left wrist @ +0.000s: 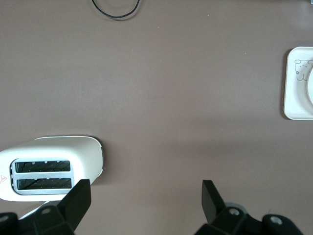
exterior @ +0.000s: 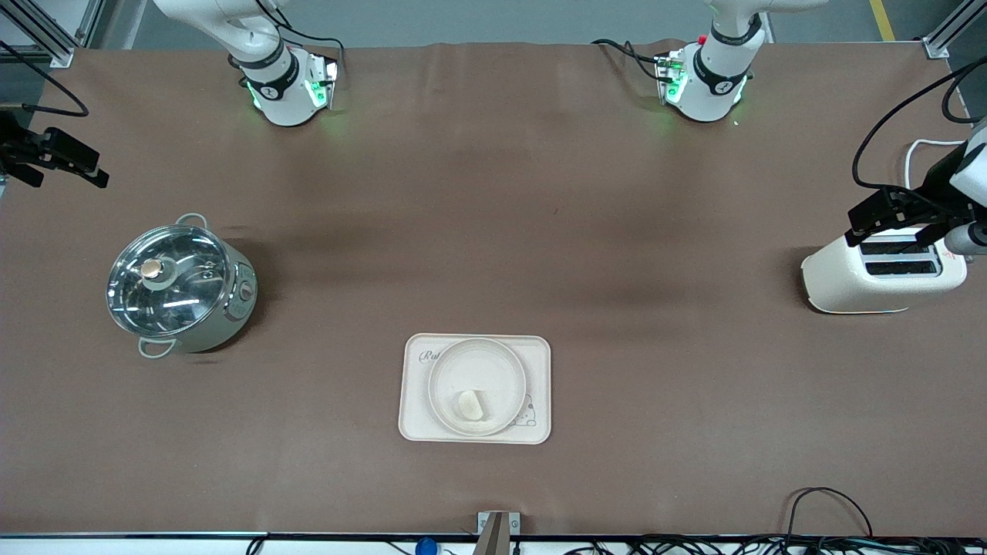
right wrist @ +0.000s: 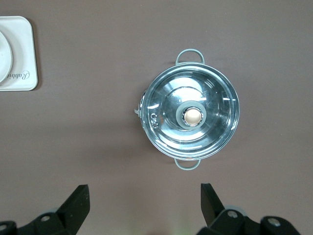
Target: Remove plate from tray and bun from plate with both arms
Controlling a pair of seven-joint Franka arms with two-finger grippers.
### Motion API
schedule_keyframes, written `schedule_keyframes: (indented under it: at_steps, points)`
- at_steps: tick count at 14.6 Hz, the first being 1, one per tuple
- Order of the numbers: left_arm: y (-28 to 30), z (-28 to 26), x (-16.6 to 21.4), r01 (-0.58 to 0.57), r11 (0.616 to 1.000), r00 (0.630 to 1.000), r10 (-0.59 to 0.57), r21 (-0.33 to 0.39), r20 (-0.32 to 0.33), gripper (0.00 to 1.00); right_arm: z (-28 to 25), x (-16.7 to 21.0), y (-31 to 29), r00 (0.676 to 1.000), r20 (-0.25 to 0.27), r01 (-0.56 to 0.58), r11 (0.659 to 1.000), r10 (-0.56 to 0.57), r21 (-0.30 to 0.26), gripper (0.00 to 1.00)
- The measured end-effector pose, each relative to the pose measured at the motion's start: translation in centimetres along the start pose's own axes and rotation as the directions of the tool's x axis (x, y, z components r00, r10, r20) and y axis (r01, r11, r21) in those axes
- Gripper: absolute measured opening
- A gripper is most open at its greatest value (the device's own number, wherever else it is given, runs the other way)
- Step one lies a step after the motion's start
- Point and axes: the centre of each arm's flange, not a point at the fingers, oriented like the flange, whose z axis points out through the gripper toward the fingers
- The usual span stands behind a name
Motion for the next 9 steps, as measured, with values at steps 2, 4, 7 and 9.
schedule_keyframes:
  at_steps: [2, 4, 7, 9]
  points:
    - [-0.2, 0.2, 0.0, 0.023, 1.0, 1.0, -0.023, 0.001, 0.01, 1.0, -1.3, 0.9, -0.5, 0.999, -0.048, 0.007, 1.0, -0.007, -0.007, 1.0]
    - [-0.5, 0.5, 0.0, 0.039, 0.999, 0.999, -0.039, 0.002, 0.016, 1.0, -2.7, 2.1, -1.4, 0.997, -0.08, 0.019, 1.0, -0.02, -0.017, 1.0]
    - [-0.7, 0.7, 0.1, 0.043, 0.999, 0.999, -0.044, 0.002, 0.021, 1.0, -2.7, 2.9, -1.7, 0.996, -0.083, 0.022, 1.0, -0.024, -0.022, 1.0]
    - [-0.7, 0.7, 0.1, 0.044, 0.999, 0.999, -0.044, 0.003, 0.021, 1.0, -2.5, 3.1, -1.7, 0.997, -0.079, 0.022, 0.999, -0.024, -0.023, 1.0]
